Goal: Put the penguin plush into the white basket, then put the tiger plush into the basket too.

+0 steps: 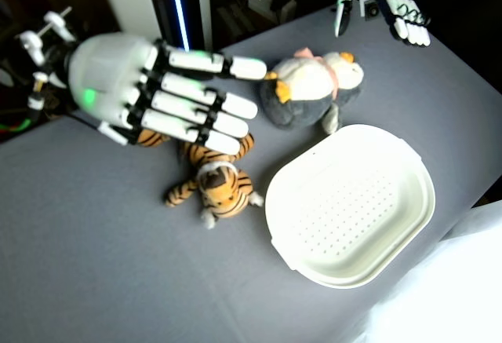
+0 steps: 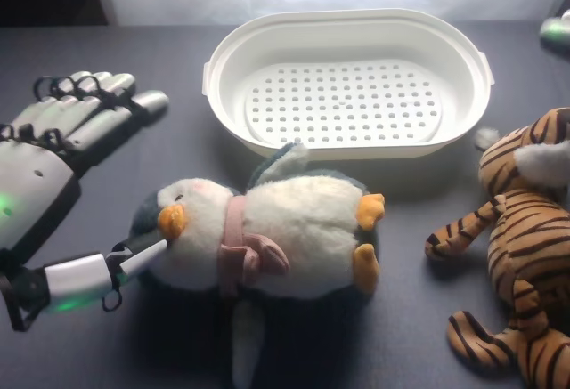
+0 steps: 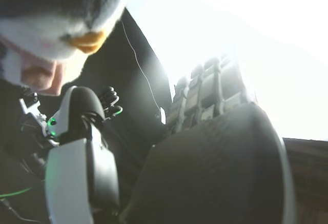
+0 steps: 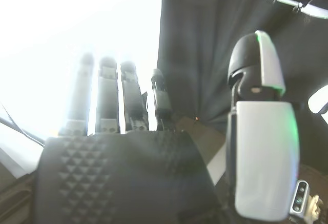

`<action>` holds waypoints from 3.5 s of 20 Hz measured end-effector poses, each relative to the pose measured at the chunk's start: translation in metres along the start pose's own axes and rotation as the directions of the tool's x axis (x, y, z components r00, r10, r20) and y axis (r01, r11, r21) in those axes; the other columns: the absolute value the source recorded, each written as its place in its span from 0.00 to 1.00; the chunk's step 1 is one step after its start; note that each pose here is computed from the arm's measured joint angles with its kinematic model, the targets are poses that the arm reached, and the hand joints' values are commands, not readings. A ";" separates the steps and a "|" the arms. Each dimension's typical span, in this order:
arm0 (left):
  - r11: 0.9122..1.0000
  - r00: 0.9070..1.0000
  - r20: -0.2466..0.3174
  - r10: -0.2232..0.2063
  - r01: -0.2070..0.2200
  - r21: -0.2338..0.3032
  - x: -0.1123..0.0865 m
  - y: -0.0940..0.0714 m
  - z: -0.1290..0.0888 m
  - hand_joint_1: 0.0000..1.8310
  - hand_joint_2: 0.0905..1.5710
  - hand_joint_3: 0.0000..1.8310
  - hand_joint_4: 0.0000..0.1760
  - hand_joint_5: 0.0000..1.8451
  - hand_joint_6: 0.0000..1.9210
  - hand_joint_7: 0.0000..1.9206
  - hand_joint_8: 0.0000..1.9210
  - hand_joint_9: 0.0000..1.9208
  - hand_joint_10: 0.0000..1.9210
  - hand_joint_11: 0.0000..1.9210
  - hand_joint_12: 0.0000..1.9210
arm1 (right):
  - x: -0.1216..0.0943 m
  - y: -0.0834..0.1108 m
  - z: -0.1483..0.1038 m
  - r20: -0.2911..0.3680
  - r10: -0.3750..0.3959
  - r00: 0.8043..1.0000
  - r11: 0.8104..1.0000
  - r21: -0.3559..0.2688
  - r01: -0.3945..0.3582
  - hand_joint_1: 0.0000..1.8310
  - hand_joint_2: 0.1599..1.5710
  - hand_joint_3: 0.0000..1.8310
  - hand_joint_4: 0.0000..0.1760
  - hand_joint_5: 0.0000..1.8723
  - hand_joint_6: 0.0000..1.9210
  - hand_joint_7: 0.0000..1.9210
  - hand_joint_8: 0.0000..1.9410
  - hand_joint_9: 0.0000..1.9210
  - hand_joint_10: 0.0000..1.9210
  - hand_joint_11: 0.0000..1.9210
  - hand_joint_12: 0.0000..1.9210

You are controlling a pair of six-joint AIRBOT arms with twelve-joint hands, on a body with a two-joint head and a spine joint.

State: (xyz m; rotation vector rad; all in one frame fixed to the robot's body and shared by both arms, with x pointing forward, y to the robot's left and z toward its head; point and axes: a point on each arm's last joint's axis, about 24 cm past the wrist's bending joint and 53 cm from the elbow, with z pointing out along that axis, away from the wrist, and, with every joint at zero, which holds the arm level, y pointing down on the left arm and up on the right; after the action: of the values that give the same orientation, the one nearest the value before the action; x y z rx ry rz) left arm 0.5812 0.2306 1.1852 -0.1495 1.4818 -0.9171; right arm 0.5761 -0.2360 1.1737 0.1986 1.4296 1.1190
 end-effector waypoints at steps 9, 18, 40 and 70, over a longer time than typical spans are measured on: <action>0.992 0.982 -0.141 0.127 -0.123 0.033 0.023 -0.006 0.030 0.44 0.40 0.00 0.99 0.00 0.00 0.00 0.00 0.00 0.00 0.00 0.00 | 0.002 -0.005 -0.001 -0.018 -0.006 1.000 1.000 0.022 0.006 0.58 0.84 0.00 0.11 0.26 0.00 0.18 0.00 0.13 0.00 0.00 0.18; 0.956 0.898 -0.347 0.269 -0.294 -0.020 0.071 0.029 0.055 0.50 0.39 0.00 1.00 0.03 0.00 0.08 0.01 0.10 0.01 0.04 0.02 | 0.002 -0.005 -0.002 -0.028 -0.014 1.000 1.000 0.021 0.015 0.59 0.83 0.00 0.09 0.29 0.00 0.21 0.00 0.15 0.00 0.04 0.19; 0.975 0.975 0.097 0.200 -0.208 0.080 -0.060 -0.025 0.099 0.70 0.66 0.00 0.00 0.71 0.07 0.54 0.60 0.53 0.53 0.44 0.81 | -0.003 -0.009 -0.005 -0.014 -0.016 1.000 0.999 0.037 0.016 0.56 0.85 0.00 0.00 0.31 0.00 0.25 0.00 0.20 0.00 0.06 0.27; 0.954 0.955 -0.024 0.297 -0.296 0.042 -0.015 -0.027 0.106 0.40 0.47 0.00 1.00 0.00 0.00 0.00 0.00 0.00 0.00 0.00 0.07 | 0.008 0.005 -0.035 -0.181 -0.068 0.981 0.997 0.031 0.074 0.43 0.66 0.00 0.99 0.13 0.00 0.14 0.00 0.17 0.00 0.20 0.05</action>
State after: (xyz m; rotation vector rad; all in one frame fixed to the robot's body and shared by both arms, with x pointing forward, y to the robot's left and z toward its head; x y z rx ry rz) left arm 0.6660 0.1750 1.2283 0.1140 1.4658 -0.7048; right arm 0.5420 -0.2452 1.1647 0.0730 1.6063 1.0735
